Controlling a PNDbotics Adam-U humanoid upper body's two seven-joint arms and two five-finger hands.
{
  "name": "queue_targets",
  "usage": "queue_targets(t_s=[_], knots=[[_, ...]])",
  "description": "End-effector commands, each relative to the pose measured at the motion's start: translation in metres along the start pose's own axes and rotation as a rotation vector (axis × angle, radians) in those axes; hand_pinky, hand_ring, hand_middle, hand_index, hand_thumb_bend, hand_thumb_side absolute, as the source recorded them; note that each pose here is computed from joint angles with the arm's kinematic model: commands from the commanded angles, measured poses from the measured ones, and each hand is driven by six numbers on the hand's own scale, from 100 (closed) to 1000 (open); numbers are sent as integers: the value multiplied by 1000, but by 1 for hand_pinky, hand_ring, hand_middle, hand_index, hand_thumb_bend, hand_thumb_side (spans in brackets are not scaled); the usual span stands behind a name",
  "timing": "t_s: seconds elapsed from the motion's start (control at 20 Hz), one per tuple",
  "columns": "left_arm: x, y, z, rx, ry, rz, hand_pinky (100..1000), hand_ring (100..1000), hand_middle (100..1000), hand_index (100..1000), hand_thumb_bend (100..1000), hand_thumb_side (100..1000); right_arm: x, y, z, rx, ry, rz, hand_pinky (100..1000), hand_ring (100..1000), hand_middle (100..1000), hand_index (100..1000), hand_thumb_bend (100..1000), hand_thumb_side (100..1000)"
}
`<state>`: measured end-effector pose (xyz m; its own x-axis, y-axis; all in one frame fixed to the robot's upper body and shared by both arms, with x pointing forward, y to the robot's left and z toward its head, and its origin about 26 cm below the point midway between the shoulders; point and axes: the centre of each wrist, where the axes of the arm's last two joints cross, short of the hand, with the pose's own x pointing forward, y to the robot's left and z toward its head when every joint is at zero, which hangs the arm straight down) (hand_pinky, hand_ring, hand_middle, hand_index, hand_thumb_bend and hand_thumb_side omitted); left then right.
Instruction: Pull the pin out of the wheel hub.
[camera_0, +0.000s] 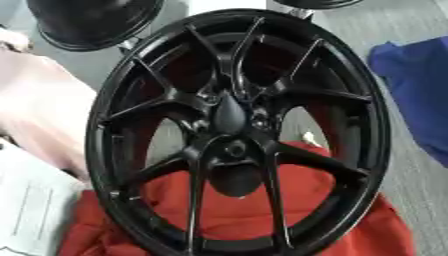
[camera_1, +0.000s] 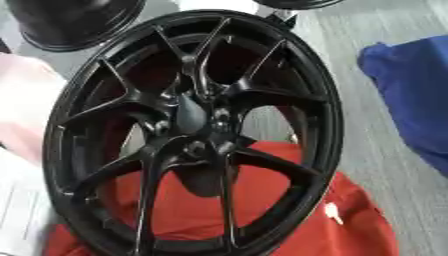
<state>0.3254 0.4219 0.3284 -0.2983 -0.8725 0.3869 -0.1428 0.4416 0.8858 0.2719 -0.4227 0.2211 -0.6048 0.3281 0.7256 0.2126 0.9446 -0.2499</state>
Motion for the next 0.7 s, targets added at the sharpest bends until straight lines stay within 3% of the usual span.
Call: queue_targets(t_s=[0.05,0.2,0.35,0.55,0.7], knots=[[-3,20,6,94,27,-26,810,745,760,864,609,545,10,-4,-4,0,-30,24,872,647,641,783,100,581],[0,23,5,168,-3,11,768,663,669,803,471,455,10,-4,-4,0,-30,22,872,648,641,783,100,581],[13,18,2,296,-74,109,738,608,621,785,409,445,11,-4,-5,1,-32,17,872,648,642,783,100,581],[39,-8,2,494,-189,354,715,578,601,778,357,468,12,-3,-6,-3,-37,8,872,648,642,783,100,581],[56,-38,8,609,-222,545,706,568,593,775,341,486,12,-2,-7,-9,-42,-1,872,648,642,783,100,581]])
